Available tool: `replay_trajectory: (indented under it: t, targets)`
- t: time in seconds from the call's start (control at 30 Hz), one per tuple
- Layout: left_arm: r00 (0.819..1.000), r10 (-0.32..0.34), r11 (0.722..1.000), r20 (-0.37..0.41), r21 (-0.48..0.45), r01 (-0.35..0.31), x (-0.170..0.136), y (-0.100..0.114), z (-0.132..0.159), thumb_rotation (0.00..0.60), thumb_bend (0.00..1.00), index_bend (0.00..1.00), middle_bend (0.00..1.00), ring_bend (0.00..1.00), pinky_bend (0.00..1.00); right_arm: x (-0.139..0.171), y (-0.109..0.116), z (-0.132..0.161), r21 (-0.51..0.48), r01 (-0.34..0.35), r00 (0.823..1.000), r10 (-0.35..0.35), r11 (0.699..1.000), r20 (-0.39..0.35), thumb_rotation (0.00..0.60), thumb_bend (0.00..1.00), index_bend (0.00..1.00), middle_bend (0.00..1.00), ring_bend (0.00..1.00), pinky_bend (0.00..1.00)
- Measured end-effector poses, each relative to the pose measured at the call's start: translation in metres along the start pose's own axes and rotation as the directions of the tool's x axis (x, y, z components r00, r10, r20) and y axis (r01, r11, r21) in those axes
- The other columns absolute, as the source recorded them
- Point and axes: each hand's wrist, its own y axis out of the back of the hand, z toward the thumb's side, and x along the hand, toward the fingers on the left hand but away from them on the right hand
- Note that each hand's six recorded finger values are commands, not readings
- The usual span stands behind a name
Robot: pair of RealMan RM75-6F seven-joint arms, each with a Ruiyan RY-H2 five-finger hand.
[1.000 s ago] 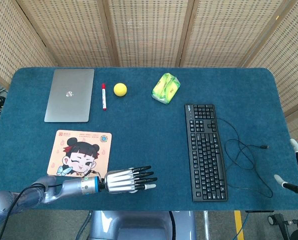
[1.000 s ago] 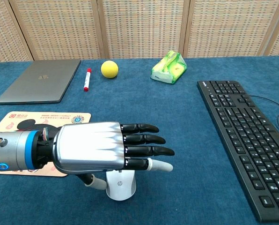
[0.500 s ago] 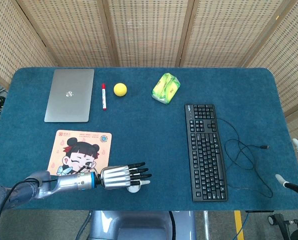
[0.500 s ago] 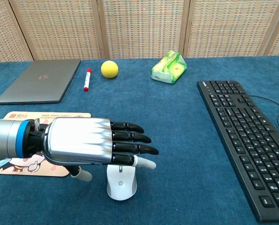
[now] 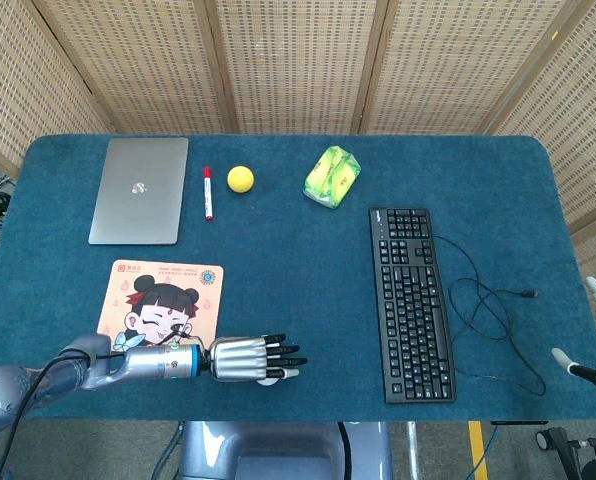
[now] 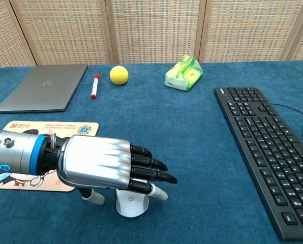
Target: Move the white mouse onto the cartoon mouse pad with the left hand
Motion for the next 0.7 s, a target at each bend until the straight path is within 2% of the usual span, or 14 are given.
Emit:
replay_trajectory:
  t: [0.2,0.43,0.57,0.7]
  targets:
    - [0.999,-0.04,0.999,0.022,0.007,0.039,0.007,-0.002,-0.001,0.6,0.27,0.26,0.14,0.19,0.27,-0.001,0.0,-0.002,-0.004,-0.001,1.0,0.001,1.0,0.006,0.6,0.0,0.05,0.0,0.0,0.0]
    - [0.997,-0.068,0.998,0.023,0.009,0.068,0.012,-0.005,0.0,0.6,0.34,0.41,0.27,0.29,0.32,-0.002,0.001,-0.005,-0.008,-0.001,1.0,0.001,1.0,0.012,0.6,0.0,0.05,0.0,0.0,0.0]
    - [0.998,-0.06,0.998,0.022,0.014,0.059,0.013,-0.004,0.0,0.6,0.34,0.54,0.37,0.38,0.35,-0.002,0.001,-0.005,-0.01,-0.001,1.0,0.001,1.0,0.015,0.6,0.0,0.05,0.0,0.0,0.0]
    - [0.999,-0.036,0.999,0.018,0.03,0.035,0.01,-0.001,-0.001,0.6,0.33,0.59,0.42,0.42,0.37,-0.002,0.001,-0.006,-0.01,0.0,1.0,0.0,1.0,0.014,0.6,0.0,0.05,0.0,0.0,0.0]
